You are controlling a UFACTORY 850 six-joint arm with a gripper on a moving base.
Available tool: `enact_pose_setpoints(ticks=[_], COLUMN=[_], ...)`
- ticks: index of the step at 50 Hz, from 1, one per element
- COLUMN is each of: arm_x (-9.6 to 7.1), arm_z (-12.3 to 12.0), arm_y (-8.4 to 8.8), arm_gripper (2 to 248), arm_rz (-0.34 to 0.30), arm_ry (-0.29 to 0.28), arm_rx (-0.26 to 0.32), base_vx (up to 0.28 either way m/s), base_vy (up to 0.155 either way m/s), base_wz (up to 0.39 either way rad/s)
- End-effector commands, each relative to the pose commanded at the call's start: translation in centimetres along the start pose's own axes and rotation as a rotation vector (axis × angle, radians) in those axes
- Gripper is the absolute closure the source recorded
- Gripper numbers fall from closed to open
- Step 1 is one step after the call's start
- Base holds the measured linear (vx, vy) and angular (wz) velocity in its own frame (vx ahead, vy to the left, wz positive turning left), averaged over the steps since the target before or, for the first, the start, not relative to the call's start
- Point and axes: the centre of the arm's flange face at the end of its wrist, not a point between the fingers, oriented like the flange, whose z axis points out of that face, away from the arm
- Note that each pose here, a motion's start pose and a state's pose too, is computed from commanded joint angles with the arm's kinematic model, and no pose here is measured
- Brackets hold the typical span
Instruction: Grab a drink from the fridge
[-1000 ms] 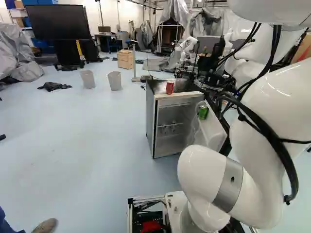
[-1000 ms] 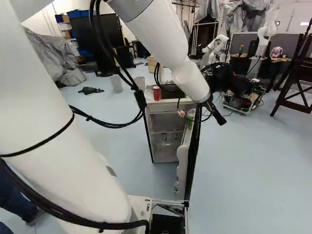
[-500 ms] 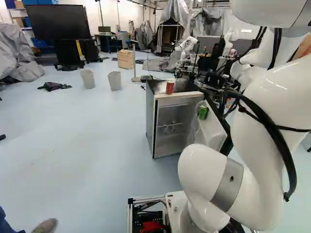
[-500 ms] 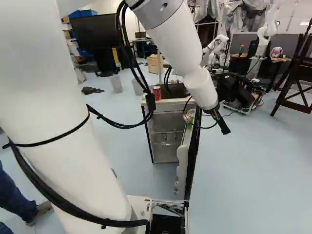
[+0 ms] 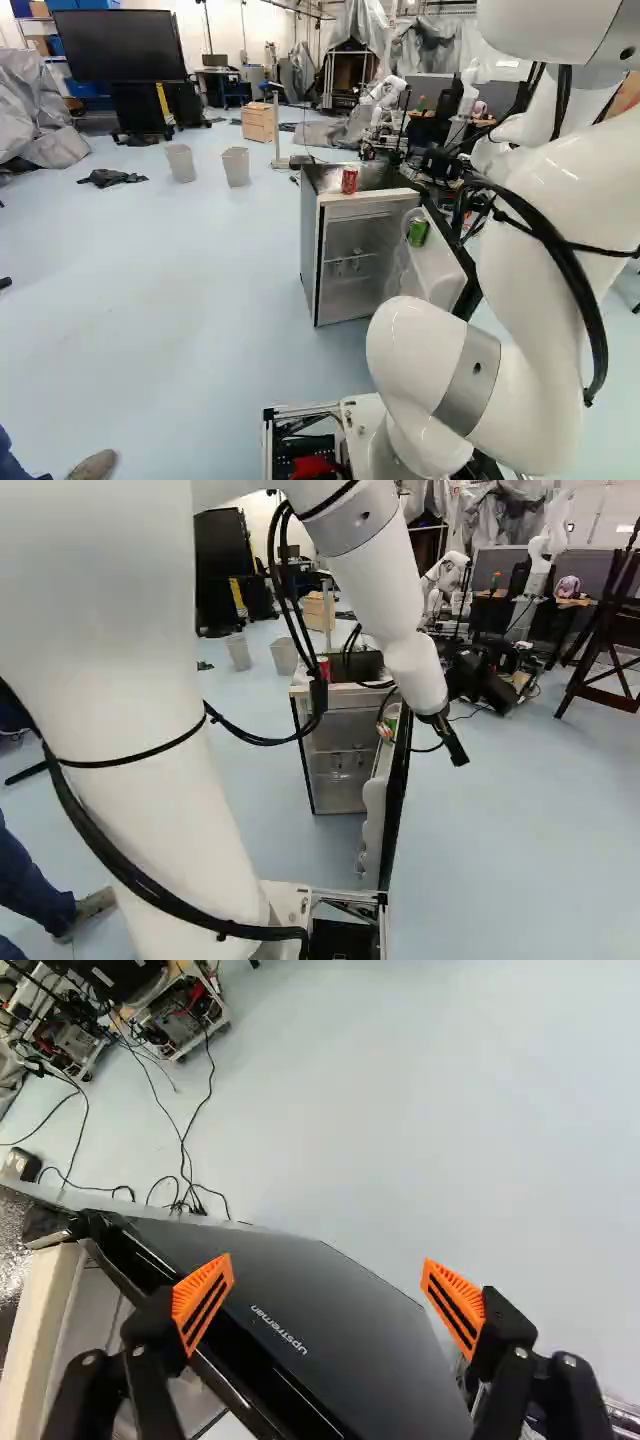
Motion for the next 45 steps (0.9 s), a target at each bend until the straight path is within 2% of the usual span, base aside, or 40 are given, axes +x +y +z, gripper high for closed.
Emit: enact_pose_setpoints(ticks=[23,45], arm_x=[-0.7,-1.1], arm_z=[2.8,2.9], arm_y=[0.4,0.3], arm_gripper=[3,3], arm_rz=[0.000,-0.004], arm_ry=[-0.046,-0.053], arm_rx=[-0.026,-0.027], base_vx=[0.000,0.000], base_vy=[0.000,0.000], base_wz=[0.000,0.000])
